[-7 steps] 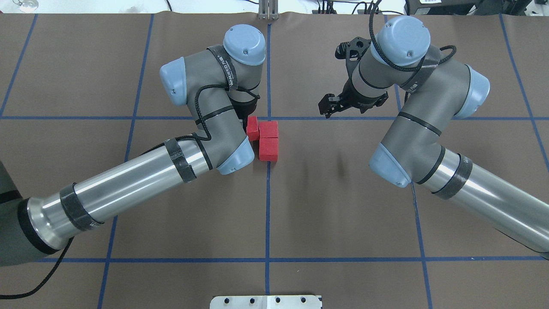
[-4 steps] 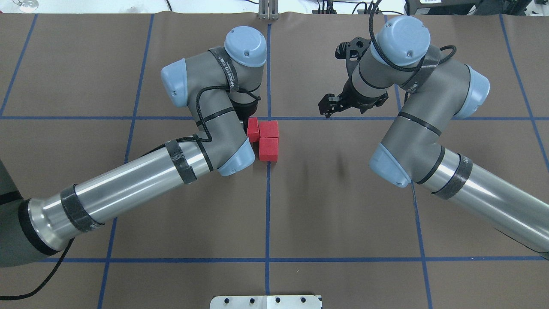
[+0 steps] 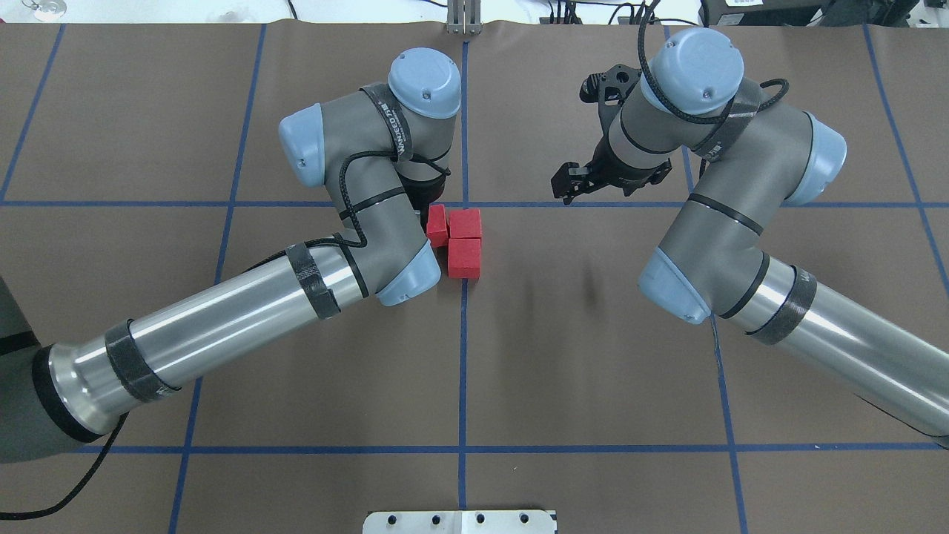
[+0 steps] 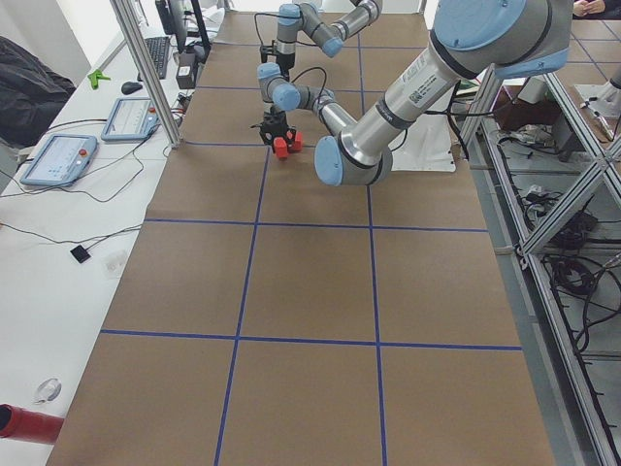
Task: Form red blocks into L shape at center
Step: 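Lower the red cube with the left gripper beside the farther placed cube and adjust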
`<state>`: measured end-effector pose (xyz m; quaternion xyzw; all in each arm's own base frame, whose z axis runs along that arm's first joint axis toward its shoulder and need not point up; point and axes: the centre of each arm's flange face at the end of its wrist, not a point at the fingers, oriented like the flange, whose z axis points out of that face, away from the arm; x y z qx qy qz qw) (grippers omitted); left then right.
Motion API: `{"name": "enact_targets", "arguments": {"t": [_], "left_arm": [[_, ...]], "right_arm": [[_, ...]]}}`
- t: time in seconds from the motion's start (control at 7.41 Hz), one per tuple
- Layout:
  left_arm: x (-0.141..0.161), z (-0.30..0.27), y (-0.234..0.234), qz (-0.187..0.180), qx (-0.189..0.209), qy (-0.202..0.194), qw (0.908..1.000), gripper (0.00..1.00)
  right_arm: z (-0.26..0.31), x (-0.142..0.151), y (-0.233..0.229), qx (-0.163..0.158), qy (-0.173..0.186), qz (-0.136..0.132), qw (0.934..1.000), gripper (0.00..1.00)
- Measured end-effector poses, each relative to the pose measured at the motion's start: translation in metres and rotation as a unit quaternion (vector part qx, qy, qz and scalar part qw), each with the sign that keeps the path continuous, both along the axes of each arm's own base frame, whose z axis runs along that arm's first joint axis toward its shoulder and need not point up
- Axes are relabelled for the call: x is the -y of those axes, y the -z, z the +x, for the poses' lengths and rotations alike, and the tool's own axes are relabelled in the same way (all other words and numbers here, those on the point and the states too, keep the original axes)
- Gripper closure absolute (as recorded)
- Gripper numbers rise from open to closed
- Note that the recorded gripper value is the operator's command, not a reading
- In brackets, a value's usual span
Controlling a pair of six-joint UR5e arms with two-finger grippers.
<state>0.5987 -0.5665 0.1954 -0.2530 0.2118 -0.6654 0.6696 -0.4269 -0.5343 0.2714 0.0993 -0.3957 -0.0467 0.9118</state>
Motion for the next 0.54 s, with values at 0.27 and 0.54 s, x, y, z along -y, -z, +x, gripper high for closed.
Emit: {"name": "enact_targets", "arguments": {"t": [0.27, 0.54], "left_arm": [[0.0000, 0.0000, 0.0000, 0.000, 0.000, 0.000, 1.0000, 0.97], [-0.0006, 0.0005, 0.0003, 0.000, 0.000, 0.000, 1.0000, 0.92]], "right_arm": [[-0.0004, 0.0003, -0.0017, -0.001, 0.000, -0.001, 1.0000, 0.01], [-0.0007, 0.0006, -0.0030, -0.002, 0.000, -0.002, 1.0000, 0.01]]}}
